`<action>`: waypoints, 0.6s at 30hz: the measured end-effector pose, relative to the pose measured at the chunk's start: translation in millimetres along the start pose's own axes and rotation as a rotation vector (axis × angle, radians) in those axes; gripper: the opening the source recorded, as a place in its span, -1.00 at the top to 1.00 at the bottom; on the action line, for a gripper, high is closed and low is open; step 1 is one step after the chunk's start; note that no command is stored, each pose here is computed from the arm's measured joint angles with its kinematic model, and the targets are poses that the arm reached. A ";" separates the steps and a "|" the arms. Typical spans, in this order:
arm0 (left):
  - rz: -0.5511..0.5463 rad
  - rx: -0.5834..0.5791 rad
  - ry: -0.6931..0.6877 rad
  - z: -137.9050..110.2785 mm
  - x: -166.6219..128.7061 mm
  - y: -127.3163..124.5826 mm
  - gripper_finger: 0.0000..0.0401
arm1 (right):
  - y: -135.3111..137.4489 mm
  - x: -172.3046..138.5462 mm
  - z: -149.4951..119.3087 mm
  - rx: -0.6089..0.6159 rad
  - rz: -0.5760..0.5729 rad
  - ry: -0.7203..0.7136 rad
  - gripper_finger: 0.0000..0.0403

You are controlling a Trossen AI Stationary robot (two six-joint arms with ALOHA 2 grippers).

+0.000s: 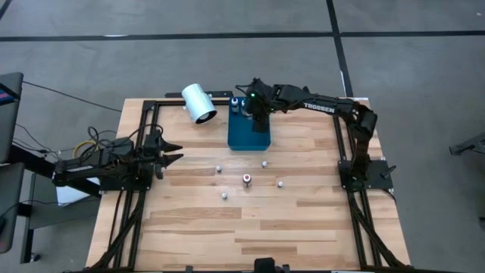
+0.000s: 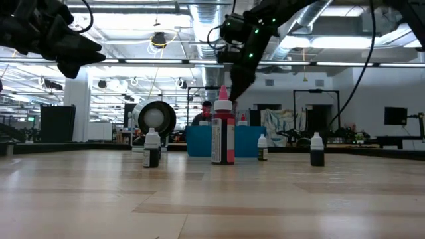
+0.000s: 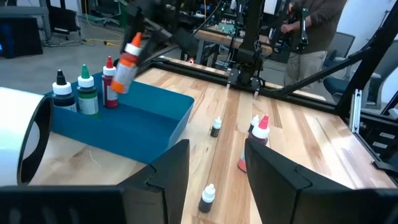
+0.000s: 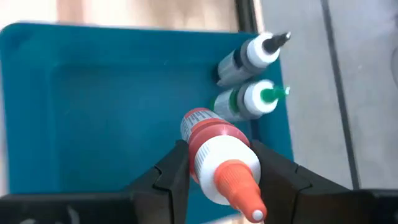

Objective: Pick & Place food coloring
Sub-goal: Put the large orange food coloring bottle into the blue bin

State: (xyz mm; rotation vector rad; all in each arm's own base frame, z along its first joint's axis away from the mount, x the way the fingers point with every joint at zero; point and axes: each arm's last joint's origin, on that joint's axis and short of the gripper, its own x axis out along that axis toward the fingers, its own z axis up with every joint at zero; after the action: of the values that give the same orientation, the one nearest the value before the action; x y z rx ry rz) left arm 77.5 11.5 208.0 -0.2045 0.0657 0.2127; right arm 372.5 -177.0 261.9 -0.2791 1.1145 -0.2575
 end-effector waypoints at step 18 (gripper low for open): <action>0.023 -0.001 -0.003 0.0 0.0 0.7 0.27 | -9.2 31.5 -11.9 -0.068 -0.028 0.095 0.34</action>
State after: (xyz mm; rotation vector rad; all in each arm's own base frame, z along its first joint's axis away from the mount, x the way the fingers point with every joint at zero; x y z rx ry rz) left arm 77.4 12.2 207.9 -0.2049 0.0649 0.2358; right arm 374.3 -197.5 233.7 -0.3457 1.2153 -0.2603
